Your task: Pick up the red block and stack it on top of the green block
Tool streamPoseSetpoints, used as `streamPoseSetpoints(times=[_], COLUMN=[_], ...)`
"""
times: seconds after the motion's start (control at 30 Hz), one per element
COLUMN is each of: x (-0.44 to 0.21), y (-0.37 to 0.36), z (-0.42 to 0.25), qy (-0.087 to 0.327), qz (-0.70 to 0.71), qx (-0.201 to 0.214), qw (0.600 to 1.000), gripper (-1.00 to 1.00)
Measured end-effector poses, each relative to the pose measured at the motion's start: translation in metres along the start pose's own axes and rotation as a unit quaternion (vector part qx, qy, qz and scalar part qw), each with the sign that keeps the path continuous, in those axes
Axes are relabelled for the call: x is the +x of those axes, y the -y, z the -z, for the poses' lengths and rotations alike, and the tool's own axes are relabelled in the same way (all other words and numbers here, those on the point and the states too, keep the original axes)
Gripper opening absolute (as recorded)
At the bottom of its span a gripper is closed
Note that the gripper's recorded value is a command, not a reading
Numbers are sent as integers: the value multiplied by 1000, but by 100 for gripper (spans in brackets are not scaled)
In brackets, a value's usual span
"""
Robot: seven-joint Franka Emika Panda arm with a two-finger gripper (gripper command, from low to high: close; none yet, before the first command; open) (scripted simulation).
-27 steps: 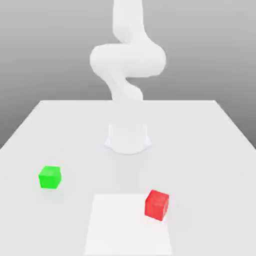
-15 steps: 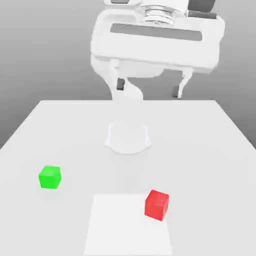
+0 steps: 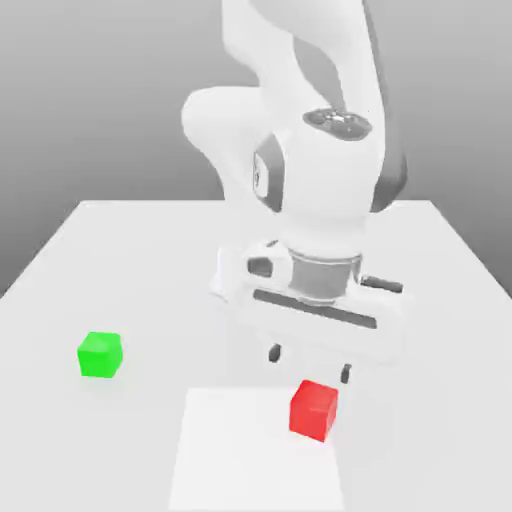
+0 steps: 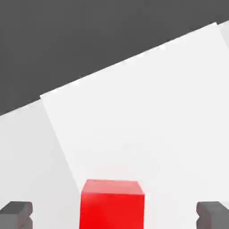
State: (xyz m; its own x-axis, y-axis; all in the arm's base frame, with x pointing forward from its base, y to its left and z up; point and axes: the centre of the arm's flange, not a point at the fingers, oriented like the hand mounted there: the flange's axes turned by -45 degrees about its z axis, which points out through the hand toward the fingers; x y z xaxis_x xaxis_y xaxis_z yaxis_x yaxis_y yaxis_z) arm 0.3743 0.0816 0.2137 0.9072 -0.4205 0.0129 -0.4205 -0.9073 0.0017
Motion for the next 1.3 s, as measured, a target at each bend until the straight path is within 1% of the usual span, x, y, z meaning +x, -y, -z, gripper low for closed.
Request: streamPoseSetpoints(times=[0.3, 0.57, 0.6, 0.83, 1.07, 1.3], x=[6, -1, -2, -1, 5, 3], y=[1, -4, -5, -4, 1, -1], z=[-28, -68, -71, -70, -36, -11], qy=[1, 5, 6, 5, 0, 2], qz=[-14, -12, -12, -12, -14, -12], qx=[9, 3, 2, 3, 9, 6], qw=[1000, 1000, 1000, 1000, 1000, 1000], gripper=[0, 0, -100, -100, -100, -100])
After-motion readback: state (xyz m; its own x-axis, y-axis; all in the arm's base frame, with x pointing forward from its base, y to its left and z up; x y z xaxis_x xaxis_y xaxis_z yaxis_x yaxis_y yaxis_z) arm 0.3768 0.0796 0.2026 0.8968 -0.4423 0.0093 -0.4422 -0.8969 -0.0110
